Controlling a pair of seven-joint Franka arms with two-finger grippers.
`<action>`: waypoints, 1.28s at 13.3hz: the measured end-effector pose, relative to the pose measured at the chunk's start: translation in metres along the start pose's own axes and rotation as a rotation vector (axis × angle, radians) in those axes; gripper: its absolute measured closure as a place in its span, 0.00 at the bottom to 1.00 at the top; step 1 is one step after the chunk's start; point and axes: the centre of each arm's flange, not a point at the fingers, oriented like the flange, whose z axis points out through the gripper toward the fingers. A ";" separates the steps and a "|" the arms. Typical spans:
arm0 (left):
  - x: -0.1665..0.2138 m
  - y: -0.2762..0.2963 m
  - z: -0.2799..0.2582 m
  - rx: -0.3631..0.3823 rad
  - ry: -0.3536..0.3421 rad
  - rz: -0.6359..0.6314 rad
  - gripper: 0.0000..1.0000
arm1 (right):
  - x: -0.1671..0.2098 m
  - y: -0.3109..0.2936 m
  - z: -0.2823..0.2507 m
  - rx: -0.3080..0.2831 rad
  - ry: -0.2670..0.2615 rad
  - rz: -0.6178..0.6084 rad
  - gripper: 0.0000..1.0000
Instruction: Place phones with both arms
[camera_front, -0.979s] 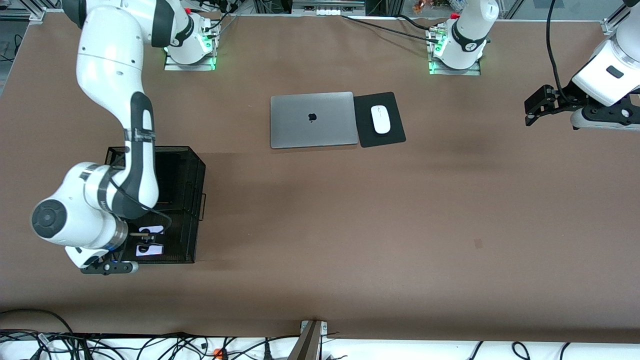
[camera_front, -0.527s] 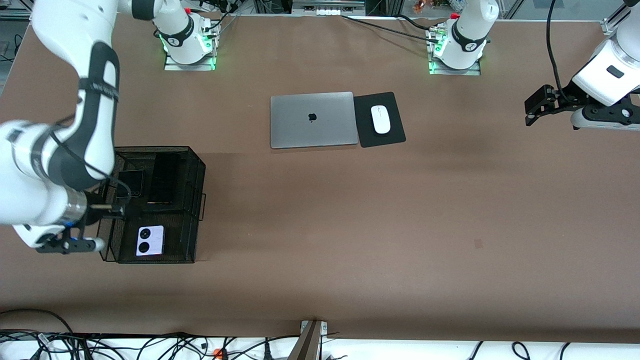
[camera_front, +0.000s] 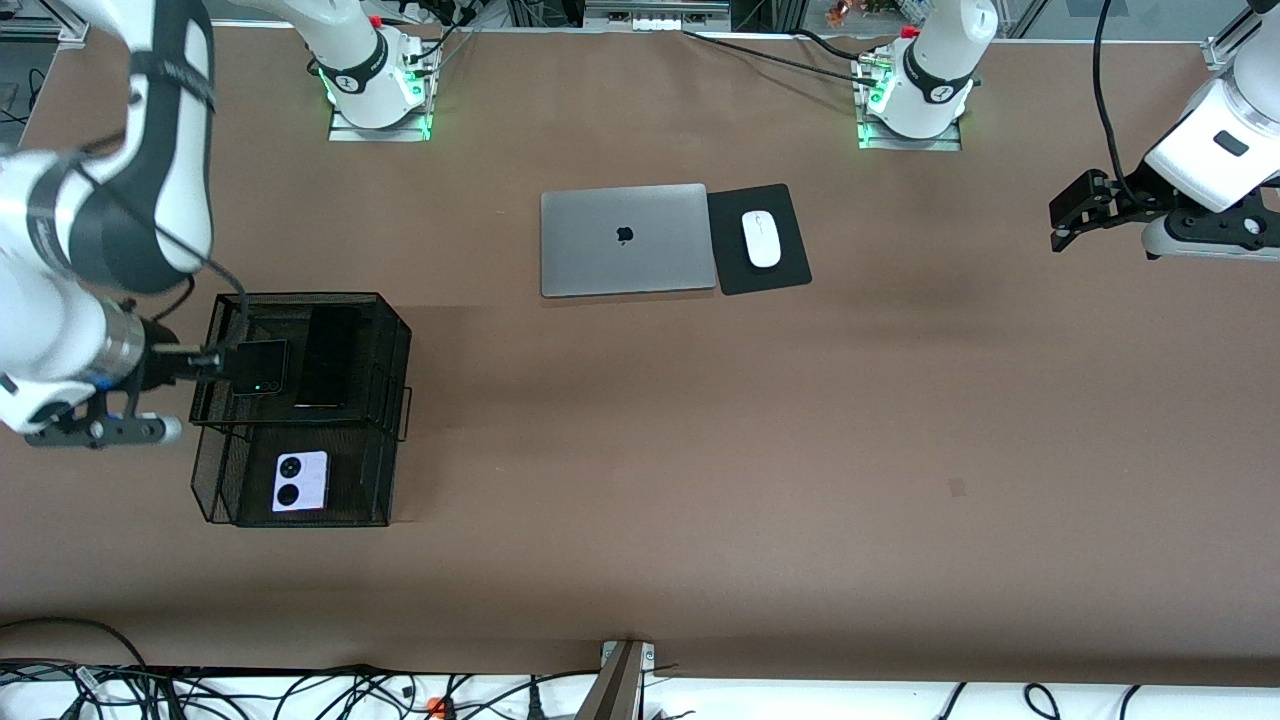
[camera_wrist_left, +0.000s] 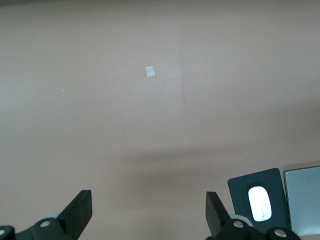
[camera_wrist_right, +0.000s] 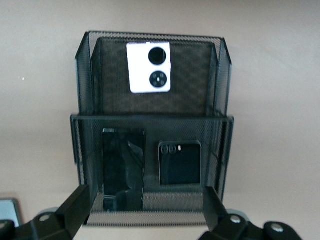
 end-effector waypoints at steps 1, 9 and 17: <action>0.000 0.000 0.000 0.000 0.000 0.000 0.00 | -0.012 0.000 -0.010 -0.001 0.003 -0.004 0.00; 0.000 0.000 0.000 0.000 0.000 0.000 0.00 | -0.089 0.065 -0.062 0.023 0.059 0.012 0.00; 0.000 0.000 0.000 0.000 0.000 0.000 0.00 | -0.113 0.062 -0.074 0.024 -0.018 0.026 0.00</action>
